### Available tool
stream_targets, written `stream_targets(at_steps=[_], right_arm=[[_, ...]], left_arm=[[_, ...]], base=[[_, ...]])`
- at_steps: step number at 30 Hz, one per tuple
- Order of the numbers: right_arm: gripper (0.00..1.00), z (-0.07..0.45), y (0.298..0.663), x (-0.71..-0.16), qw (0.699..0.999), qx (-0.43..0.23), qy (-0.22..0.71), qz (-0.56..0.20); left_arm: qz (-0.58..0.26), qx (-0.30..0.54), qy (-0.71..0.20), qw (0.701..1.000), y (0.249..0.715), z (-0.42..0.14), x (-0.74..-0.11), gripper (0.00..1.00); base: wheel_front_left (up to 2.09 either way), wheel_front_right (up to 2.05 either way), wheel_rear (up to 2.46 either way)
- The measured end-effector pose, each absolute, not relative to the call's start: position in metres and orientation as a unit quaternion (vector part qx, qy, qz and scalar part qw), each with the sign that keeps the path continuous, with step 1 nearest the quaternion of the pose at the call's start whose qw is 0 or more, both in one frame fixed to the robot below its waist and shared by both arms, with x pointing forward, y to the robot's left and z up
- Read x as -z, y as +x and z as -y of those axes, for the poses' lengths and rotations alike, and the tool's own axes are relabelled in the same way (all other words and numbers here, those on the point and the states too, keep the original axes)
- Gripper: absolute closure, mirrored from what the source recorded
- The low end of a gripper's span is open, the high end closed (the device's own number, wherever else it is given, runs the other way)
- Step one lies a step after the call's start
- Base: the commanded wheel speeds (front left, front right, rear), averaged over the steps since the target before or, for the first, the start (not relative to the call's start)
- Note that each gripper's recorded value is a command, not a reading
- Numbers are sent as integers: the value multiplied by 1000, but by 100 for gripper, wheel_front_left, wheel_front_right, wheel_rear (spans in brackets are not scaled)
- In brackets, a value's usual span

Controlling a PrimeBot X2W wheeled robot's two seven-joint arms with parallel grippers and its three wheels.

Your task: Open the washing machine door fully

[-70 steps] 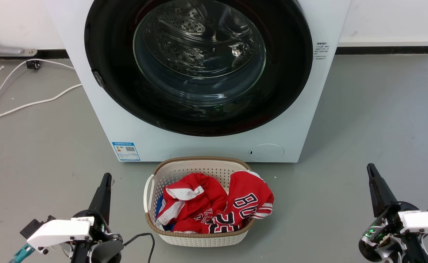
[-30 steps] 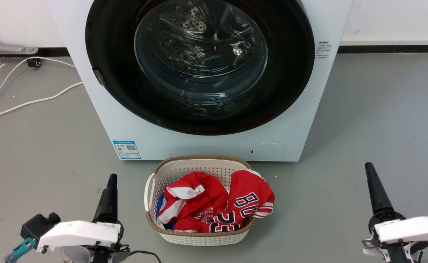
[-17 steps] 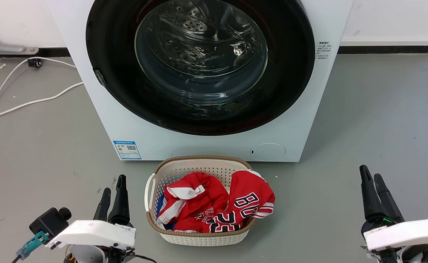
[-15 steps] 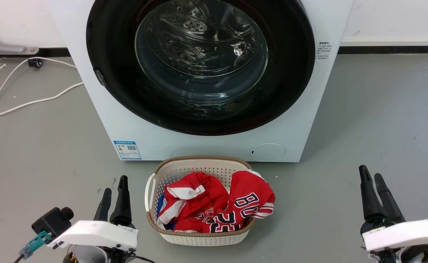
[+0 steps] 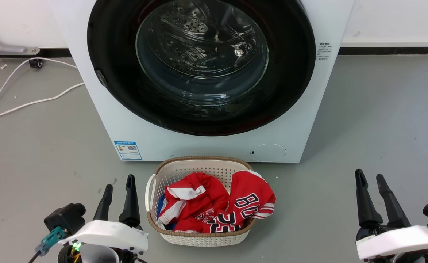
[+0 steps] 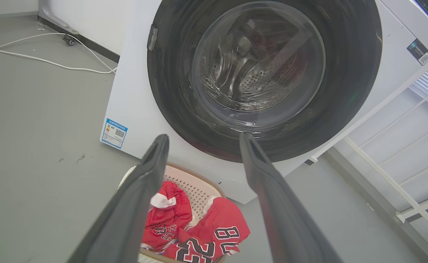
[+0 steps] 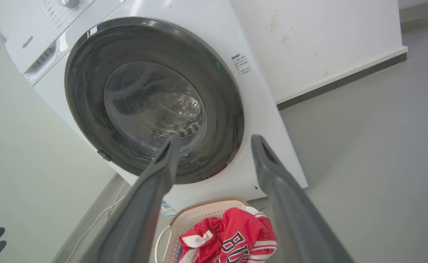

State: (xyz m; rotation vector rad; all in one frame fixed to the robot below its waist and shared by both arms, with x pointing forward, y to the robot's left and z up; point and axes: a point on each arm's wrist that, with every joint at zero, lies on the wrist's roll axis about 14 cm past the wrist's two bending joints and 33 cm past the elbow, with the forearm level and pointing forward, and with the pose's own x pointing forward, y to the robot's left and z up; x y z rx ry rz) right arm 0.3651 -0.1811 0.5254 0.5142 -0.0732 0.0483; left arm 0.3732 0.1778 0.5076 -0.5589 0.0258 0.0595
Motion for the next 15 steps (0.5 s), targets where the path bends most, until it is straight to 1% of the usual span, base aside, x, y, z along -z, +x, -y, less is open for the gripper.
stream_targets(at_steps=[15], right_arm=[[0,176,362,-541,982,-37,175,67]], left_arm=[[7,-24,-182,983,370,-173,-514,0]], base=[[0,0,0]])
